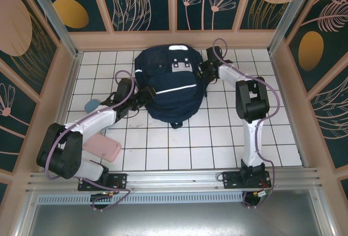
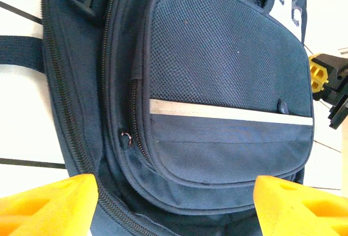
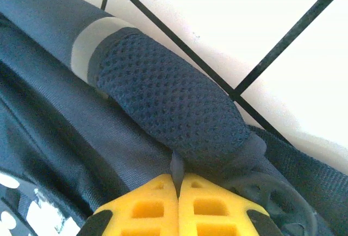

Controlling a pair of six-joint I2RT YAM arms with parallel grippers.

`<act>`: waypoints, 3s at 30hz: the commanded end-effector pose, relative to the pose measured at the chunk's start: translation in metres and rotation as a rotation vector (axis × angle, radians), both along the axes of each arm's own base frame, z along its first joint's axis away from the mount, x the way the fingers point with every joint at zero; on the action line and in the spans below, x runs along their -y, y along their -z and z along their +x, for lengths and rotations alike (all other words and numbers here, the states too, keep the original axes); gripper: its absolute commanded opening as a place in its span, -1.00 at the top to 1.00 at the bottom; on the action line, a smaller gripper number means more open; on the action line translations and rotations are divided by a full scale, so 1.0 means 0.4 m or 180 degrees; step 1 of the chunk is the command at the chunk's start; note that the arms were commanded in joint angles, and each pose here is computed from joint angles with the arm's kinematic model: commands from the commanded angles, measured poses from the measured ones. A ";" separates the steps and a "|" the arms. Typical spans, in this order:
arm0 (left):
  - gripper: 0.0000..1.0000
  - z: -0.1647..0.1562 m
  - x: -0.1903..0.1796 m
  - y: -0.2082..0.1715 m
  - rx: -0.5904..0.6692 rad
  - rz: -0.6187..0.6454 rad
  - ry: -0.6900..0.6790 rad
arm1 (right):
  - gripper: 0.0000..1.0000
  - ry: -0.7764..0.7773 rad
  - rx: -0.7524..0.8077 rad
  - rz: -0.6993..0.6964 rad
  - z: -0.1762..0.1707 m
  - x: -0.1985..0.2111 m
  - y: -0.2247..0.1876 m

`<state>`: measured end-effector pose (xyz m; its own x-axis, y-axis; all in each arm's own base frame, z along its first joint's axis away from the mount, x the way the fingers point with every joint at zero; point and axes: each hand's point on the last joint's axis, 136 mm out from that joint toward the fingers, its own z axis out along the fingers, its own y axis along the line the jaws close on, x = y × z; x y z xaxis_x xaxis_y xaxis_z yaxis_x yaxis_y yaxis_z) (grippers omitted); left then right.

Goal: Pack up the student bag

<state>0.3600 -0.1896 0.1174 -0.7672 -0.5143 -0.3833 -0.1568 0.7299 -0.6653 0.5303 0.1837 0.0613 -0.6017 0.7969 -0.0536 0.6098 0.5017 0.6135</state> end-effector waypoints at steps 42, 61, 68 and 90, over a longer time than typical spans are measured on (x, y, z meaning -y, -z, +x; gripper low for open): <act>0.20 0.191 0.310 0.103 0.0045 -0.0037 0.0716 | 0.06 -0.0699 0.0064 0.0119 -0.540 -0.005 -0.129; -0.05 0.049 0.191 -0.037 0.0112 0.0013 0.0457 | 0.15 -0.1771 0.0632 -0.0026 -0.398 -0.057 -0.117; -0.03 0.015 0.172 -0.041 0.0069 -0.0004 0.0416 | 0.22 -0.1657 0.0755 -0.0159 -0.385 -0.045 -0.150; -0.04 -0.029 0.185 -0.039 -0.0012 -0.0139 0.0466 | 0.34 -0.1763 0.0410 -0.0480 -0.339 -0.079 -0.072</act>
